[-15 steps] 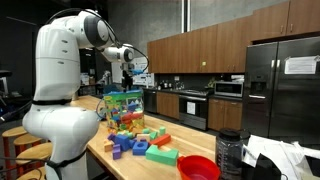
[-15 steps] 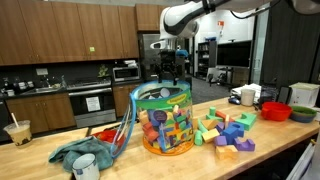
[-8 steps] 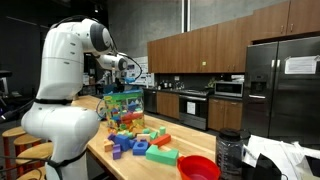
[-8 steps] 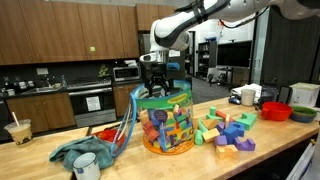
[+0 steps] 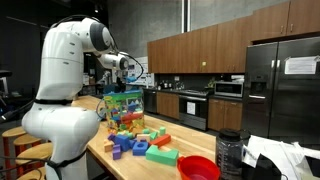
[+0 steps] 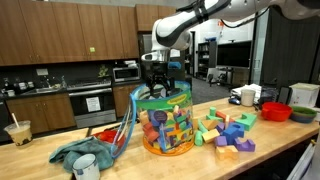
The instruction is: Remove one yellow block from the toy bag
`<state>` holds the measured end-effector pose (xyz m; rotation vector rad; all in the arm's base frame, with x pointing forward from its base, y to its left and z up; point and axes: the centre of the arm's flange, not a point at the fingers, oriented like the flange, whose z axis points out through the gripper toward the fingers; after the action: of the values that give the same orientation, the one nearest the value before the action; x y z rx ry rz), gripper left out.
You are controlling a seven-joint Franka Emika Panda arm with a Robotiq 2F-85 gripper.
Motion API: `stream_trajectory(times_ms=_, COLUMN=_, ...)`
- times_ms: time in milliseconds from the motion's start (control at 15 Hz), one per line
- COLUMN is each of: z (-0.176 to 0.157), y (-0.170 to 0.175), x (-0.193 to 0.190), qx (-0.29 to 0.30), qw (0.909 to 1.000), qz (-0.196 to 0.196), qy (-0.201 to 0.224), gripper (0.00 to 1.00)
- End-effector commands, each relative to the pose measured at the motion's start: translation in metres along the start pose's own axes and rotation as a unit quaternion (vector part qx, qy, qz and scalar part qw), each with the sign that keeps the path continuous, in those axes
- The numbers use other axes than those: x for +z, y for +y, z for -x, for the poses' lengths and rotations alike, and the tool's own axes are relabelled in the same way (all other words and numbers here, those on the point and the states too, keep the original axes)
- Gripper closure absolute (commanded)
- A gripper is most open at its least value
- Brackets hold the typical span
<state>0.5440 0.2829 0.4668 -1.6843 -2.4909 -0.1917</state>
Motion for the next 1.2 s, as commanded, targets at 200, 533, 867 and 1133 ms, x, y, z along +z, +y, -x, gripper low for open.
stream_trajectory(times_ms=200, z=0.026, y=-0.007, x=0.053, qx=0.008, qw=0.9998, qz=-0.016, qy=-0.008, gripper=0.0)
stream_trajectory(times_ms=533, z=0.033, y=-0.009, x=0.084, qx=0.011, qw=0.9993, qz=-0.031, qy=-0.016, gripper=0.0)
stream_trajectory(times_ms=867, z=0.031, y=-0.013, x=0.081, qx=0.007, qw=0.9982, qz=-0.059, qy=-0.007, gripper=0.0)
stream_trajectory(times_ms=1133, z=0.018, y=-0.017, x=0.076, qx=0.007, qw=0.9923, qz=-0.124, qy=0.002, gripper=0.0)
